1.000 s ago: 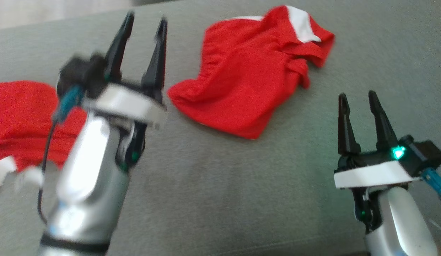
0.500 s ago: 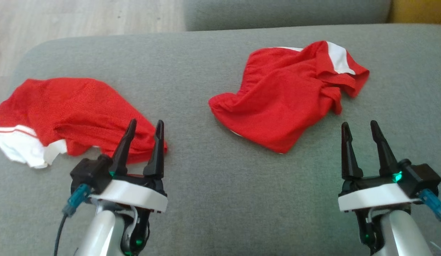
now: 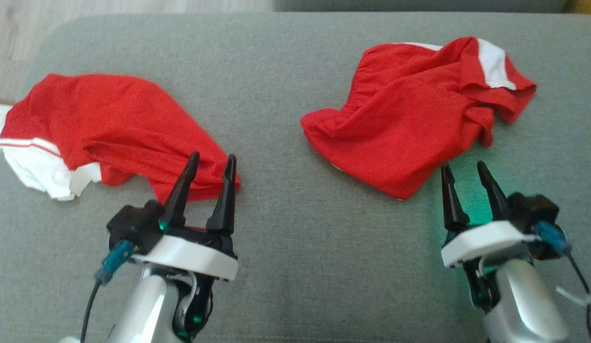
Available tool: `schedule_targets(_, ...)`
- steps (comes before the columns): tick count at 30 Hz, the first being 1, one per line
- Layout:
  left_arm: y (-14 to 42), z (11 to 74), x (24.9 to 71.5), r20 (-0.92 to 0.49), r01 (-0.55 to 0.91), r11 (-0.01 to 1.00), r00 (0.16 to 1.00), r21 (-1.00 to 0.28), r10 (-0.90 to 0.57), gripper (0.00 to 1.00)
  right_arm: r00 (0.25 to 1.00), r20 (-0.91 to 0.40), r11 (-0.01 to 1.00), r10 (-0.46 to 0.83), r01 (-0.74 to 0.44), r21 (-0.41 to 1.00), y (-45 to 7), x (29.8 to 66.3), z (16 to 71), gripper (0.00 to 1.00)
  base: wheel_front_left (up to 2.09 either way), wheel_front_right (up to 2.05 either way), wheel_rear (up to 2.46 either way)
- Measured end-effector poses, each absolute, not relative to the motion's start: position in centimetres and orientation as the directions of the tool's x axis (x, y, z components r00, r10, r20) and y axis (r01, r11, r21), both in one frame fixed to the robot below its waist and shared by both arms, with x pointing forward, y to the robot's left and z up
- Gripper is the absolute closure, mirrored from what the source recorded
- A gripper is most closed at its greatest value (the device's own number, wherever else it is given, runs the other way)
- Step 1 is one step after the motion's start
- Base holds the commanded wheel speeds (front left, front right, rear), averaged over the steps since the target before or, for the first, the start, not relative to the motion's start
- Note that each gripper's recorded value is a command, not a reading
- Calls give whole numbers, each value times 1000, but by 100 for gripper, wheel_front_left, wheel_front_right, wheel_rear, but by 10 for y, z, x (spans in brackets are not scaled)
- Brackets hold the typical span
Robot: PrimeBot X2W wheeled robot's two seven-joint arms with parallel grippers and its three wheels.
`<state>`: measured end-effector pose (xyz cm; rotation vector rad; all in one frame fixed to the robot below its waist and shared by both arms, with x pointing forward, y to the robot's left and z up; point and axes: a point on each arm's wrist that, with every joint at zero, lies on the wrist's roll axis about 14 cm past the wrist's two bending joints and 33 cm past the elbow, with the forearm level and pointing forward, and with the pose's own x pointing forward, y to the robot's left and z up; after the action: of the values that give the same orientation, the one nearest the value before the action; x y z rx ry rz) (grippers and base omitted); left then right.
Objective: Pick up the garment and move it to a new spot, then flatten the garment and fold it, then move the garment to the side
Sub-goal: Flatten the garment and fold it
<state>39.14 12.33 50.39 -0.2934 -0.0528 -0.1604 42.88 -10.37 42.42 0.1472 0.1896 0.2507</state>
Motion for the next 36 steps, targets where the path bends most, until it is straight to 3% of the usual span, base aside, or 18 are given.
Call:
schedule_targets(12, 130, 498, 403, 56, 133, 948, 991, -289, -122, 0, 888, -359, 944, 286, -195, 267, -80, 468, 371, 0, 0, 0, 0)
schedule_targets(13, 129, 498, 403, 55, 137, 946, 990, -293, -126, 0, 888, -361, 944, 286, -197, 265, -79, 470, 372, 4, 0, 0, 0)
schedule_targets(14, 128, 497, 403, 55, 140, 945, 990, -294, -130, 0, 886, -362, 944, 289, -201, 261, -79, 472, 372, 100, 0, 0, 0)
schedule_targets(21, 116, 501, 406, 68, 174, 938, 985, -301, -161, 0, 902, -331, 954, 278, -219, 205, -87, 475, 383, 100, 0, 0, 0)
schedule_targets(26, 106, 511, 405, 98, 211, 929, 977, -304, -189, 0, 952, -194, 971, 237, -225, 85, -109, 484, 429, 100, 0, 0, 0)
schedule_targets(29, 101, 519, 403, 119, 225, 923, 973, -312, -197, 0, 966, -150, 977, 210, -212, 1, -125, 472, 443, 100, 0, 0, 0)
schedule_targets(36, 91, 521, 387, 120, 244, 913, 969, -328, -216, 0, 957, -259, 979, 129, -165, -121, -157, 425, 444, 100, 0, 0, 0)
